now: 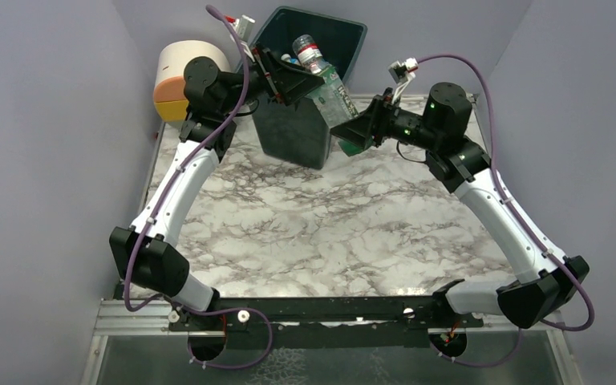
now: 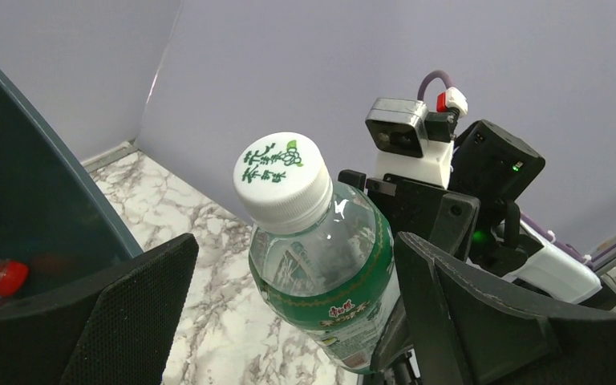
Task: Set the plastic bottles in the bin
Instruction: Pick up the plastic bottle at the center of the board.
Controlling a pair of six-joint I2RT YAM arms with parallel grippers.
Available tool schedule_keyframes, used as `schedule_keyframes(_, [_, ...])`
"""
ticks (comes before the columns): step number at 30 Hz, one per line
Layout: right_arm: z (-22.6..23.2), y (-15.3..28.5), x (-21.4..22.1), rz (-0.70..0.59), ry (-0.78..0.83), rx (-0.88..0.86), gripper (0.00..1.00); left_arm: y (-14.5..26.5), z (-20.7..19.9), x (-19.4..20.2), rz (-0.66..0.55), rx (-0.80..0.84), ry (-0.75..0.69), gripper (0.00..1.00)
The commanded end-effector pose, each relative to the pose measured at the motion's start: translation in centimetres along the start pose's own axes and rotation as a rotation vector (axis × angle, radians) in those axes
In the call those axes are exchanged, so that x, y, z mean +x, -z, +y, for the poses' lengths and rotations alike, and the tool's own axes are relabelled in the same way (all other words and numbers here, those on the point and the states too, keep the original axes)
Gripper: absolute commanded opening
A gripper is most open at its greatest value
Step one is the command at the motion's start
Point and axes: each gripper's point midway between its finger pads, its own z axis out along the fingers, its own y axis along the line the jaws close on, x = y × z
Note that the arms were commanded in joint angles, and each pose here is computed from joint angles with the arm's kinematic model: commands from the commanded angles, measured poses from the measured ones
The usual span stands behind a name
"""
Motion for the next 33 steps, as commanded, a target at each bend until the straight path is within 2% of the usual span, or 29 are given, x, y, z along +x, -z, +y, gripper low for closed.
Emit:
schedule_keyframes(1, [-0.6, -0.1, -0.9, -0.023, 0.033, 0.028, 0.62, -0.1, -1.2, -1.1, -0.006, 0.049, -0.067, 0.99])
schedule_keyframes(16, [-0.8, -0.1, -1.1, -0.020, 0.026, 0.024, 0.62, 0.7, -1.9, -1.7, -0.019, 0.048, -0.078, 0.99])
schedule_keyframes(33, [0.8, 1.8, 0.5, 0.014, -0.037, 0.003, 0.62, 6.2, -6.0, -2.1, -0.061, 0.027, -0.108, 0.99])
